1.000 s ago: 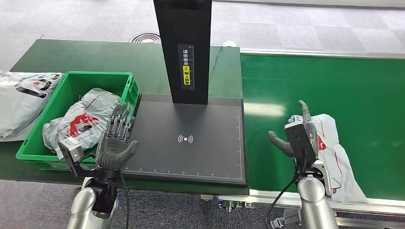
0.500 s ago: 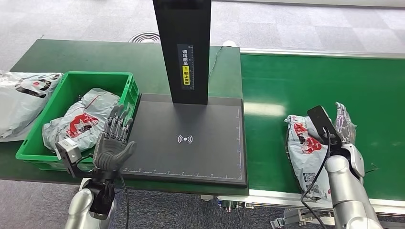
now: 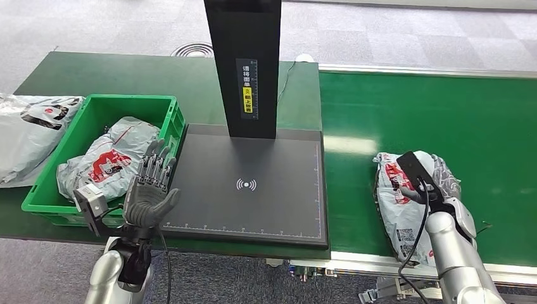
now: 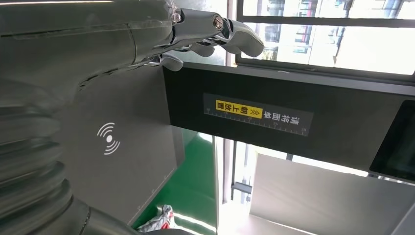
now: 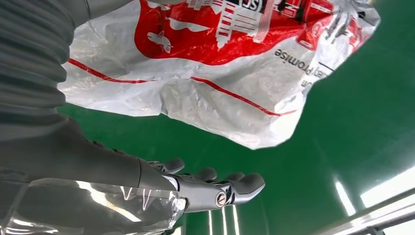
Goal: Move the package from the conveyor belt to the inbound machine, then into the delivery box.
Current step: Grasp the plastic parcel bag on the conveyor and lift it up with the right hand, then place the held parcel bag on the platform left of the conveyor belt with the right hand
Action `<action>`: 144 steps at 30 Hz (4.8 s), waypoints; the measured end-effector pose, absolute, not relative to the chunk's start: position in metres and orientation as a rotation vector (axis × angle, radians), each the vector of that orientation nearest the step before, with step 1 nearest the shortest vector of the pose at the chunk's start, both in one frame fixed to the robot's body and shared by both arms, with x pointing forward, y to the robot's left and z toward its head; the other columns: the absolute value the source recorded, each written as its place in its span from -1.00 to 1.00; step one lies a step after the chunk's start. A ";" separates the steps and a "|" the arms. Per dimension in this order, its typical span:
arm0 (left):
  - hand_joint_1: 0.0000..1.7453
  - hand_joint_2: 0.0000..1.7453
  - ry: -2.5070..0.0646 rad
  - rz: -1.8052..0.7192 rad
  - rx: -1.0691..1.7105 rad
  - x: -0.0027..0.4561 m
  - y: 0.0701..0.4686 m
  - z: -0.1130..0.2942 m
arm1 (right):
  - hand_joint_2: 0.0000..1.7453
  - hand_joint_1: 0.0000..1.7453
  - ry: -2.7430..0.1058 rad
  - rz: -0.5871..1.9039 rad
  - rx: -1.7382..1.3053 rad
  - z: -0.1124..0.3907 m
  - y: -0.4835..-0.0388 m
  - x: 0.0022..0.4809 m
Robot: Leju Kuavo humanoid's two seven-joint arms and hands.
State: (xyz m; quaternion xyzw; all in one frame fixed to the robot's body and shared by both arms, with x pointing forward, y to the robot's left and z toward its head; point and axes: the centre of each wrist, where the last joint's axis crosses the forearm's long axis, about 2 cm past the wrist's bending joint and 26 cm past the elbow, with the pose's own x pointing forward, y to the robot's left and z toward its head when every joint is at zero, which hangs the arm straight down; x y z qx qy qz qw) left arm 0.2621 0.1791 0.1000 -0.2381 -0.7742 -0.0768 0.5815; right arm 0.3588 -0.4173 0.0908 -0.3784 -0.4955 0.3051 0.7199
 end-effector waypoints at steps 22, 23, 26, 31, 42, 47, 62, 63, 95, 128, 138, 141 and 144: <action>-1.00 1.00 -1.784 -0.186 -0.509 0.249 0.187 0.096 | 1.00 1.00 -0.878 1.074 -0.581 0.076 -0.391 0.291; -1.00 1.00 -1.786 -0.184 -0.507 0.248 0.188 0.096 | 1.00 1.00 -0.879 1.084 -0.580 0.076 -0.389 0.290; -1.00 1.00 -1.788 -0.180 -0.503 0.247 0.189 0.097 | 1.00 1.00 -0.883 1.109 -0.574 0.074 -0.383 0.285; -1.00 1.00 -1.784 -0.179 -0.499 0.246 0.190 0.097 | 1.00 1.00 -0.895 1.126 -0.574 0.074 -0.378 0.284; -1.00 1.00 -1.786 -0.184 -0.485 0.245 0.191 0.097 | 1.00 1.00 -0.901 1.155 -0.616 0.074 -0.374 0.284; -1.00 1.00 -1.788 -0.177 -0.476 0.244 0.193 0.097 | 1.00 1.00 -1.029 1.085 -0.689 0.080 -0.369 0.294; -1.00 1.00 -1.818 -0.140 -0.450 0.235 0.191 0.102 | 1.00 1.00 -1.488 0.673 -1.051 0.135 -0.354 0.331; -1.00 1.00 -1.824 -0.136 -0.448 0.236 0.191 0.103 | 1.00 1.00 -1.546 0.648 -1.091 0.141 -0.354 0.331; -1.00 1.00 -1.868 -0.170 -0.547 0.264 0.179 0.098 | 1.00 1.00 -2.168 1.425 -0.710 0.244 -0.245 0.398; -1.00 1.00 -1.844 -0.182 -0.519 0.276 0.188 0.095 | 1.00 1.00 -1.443 2.296 0.011 0.136 -0.153 0.372; -1.00 1.00 -1.843 -0.180 -0.509 0.275 0.189 0.095 | 1.00 1.00 -1.373 2.345 -0.173 0.131 -0.157 0.375; -1.00 1.00 -1.841 -0.177 -0.499 0.274 0.190 0.094 | 1.00 1.00 -1.378 2.360 -0.344 0.128 -0.159 0.376; -1.00 1.00 -1.836 -0.173 -0.491 0.272 0.191 0.093 | 1.00 0.51 -1.417 2.354 -0.504 0.124 -0.162 0.377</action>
